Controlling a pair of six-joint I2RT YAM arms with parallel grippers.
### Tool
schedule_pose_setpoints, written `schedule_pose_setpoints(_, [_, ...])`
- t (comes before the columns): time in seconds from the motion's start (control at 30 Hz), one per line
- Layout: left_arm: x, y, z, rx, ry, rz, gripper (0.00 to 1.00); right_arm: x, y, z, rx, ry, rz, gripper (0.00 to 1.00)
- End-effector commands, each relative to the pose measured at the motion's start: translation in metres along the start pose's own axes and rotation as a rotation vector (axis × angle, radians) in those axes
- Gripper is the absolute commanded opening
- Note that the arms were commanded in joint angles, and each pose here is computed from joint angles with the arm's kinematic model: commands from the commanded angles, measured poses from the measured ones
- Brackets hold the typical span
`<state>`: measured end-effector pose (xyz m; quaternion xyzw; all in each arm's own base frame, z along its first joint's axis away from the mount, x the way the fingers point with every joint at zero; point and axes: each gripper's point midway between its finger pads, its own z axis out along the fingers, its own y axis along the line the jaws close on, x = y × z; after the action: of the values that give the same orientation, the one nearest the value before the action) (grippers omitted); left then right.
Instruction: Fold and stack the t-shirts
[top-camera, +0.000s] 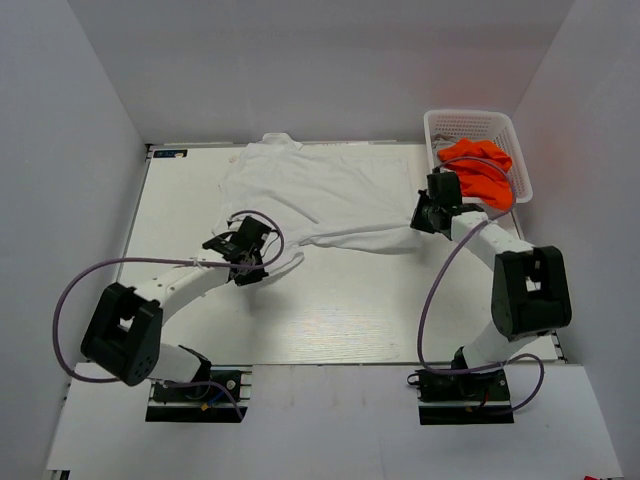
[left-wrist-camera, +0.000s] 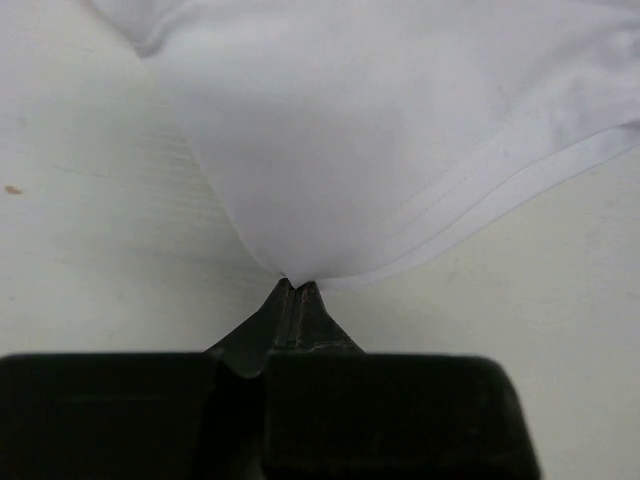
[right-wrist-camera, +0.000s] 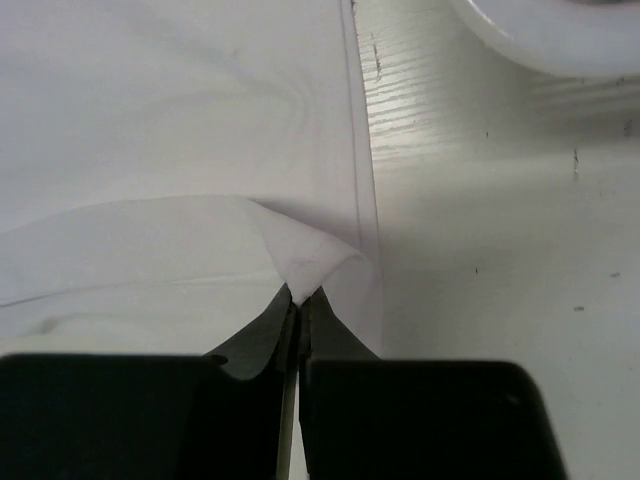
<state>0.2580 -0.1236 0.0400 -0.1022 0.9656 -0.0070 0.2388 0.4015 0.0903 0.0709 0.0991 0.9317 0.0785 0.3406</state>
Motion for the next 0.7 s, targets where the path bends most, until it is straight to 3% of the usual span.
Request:
schedule_pose_setpoints(0.0, [-0.026, 0.004, -0.032, -0.003, -0.103, -0.088, 0.00, -0.009, 0.001, -0.031, -0.005, -0.064, -0.042, 0.00])
schedule_pose_setpoints(0.13, [-0.014, 0.026, -0.045, -0.085, -0.070, -0.178, 0.00, 0.008, -0.001, -0.046, -0.023, -0.055, 0.003, 0.00])
schedule_pose_setpoints(0.23, [-0.011, 0.037, -0.057, -0.110, -0.071, -0.262, 0.00, 0.051, -0.011, -0.052, -0.041, -0.019, 0.037, 0.01])
schedule_pose_setpoints(0.37, [0.016, 0.063, -0.072, -0.197, -0.018, -0.346, 0.00, 0.096, -0.038, -0.065, 0.029, 0.029, 0.086, 0.23])
schedule_pose_setpoints(0.4, [0.022, 0.068, -0.074, -0.217, -0.004, -0.363, 0.00, 0.105, -0.043, -0.067, 0.049, 0.043, 0.118, 0.38])
schedule_pose_setpoints(0.43, [0.025, 0.070, -0.077, -0.224, 0.001, -0.372, 0.08, 0.123, -0.054, -0.070, 0.076, 0.082, 0.123, 0.58])
schedule_pose_setpoints(0.47, [0.032, 0.073, -0.079, -0.236, 0.032, -0.364, 0.25, 0.122, -0.057, -0.074, 0.093, 0.069, 0.127, 0.73])
schedule_pose_setpoints(0.5, [0.034, 0.073, -0.081, -0.230, 0.040, -0.365, 0.75, 0.120, -0.058, -0.076, 0.102, 0.062, 0.127, 0.75])
schedule_pose_setpoints(0.53, [0.033, 0.067, -0.083, -0.211, 0.041, -0.359, 1.00, 0.112, -0.056, -0.082, 0.095, 0.041, 0.118, 0.79])
schedule_pose_setpoints(0.57, [0.035, 0.065, -0.084, -0.199, 0.057, -0.345, 1.00, 0.109, -0.055, -0.083, 0.091, 0.038, 0.102, 0.90])
schedule_pose_setpoints(0.67, [0.028, 0.061, -0.085, -0.182, 0.048, -0.309, 1.00, 0.077, -0.029, -0.092, -0.008, -0.013, 0.076, 0.90])
